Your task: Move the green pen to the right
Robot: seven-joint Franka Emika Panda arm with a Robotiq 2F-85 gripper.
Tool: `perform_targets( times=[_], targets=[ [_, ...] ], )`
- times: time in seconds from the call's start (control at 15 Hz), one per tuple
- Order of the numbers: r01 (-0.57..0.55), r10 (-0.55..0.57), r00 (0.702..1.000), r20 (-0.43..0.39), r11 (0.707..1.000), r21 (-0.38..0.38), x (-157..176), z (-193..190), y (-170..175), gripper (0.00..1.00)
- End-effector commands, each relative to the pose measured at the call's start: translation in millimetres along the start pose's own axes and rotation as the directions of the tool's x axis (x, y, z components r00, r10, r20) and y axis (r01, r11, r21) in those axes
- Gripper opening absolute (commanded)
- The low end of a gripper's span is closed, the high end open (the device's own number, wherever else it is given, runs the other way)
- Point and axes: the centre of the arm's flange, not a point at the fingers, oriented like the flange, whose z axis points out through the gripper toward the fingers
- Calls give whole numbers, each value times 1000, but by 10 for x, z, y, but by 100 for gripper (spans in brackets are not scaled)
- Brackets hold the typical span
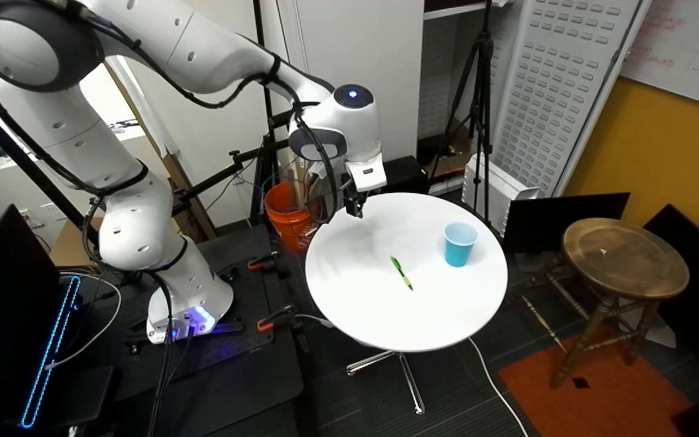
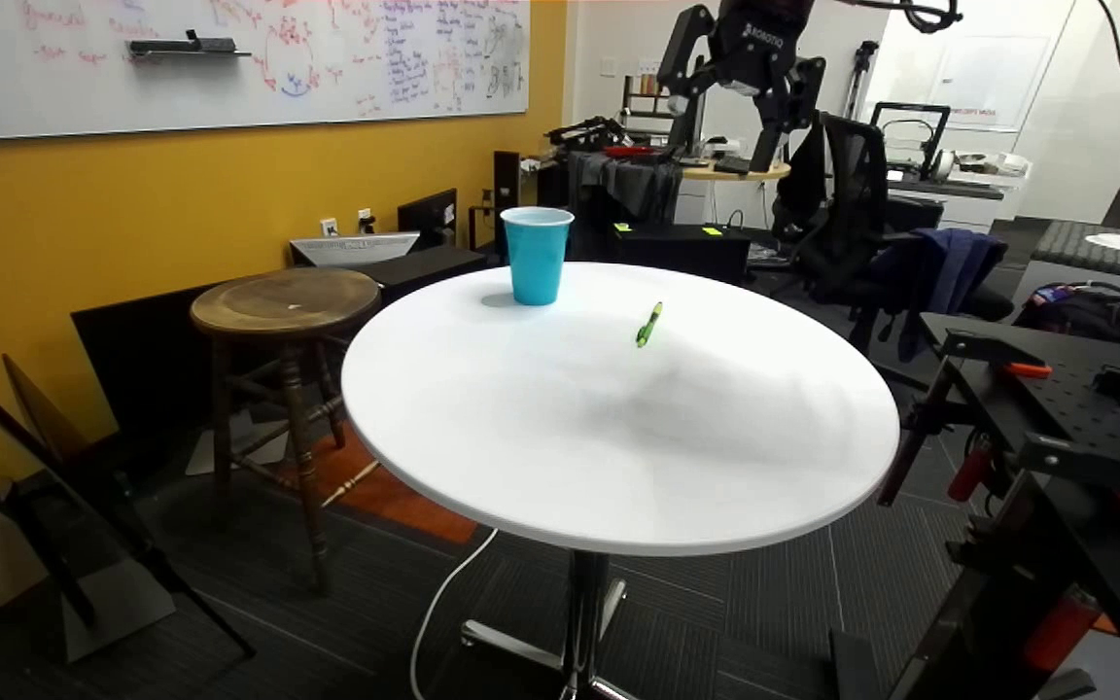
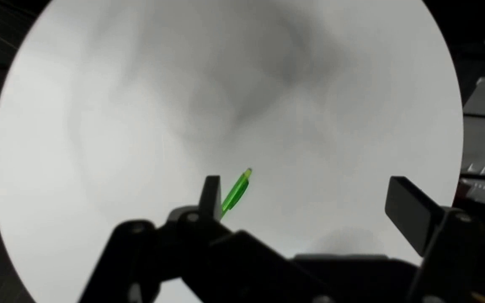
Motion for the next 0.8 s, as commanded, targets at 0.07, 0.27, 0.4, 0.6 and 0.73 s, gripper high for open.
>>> perform_targets(
  times=[0.07, 0.27, 0.4, 0.6, 0.73],
  targets=[
    [215, -206, 967, 149, 975, -52, -176, -225, 50, 100],
    [345, -308, 917, 254, 931, -117, -254, -249, 54, 100],
    [420, -351, 881, 316, 889, -182, -282, -256, 64, 100],
    [495, -383, 849, 365, 819, -291, -302, -271, 91, 100],
    [515, -399, 845, 356, 788, -339, -289, -279, 93, 100]
  ],
)
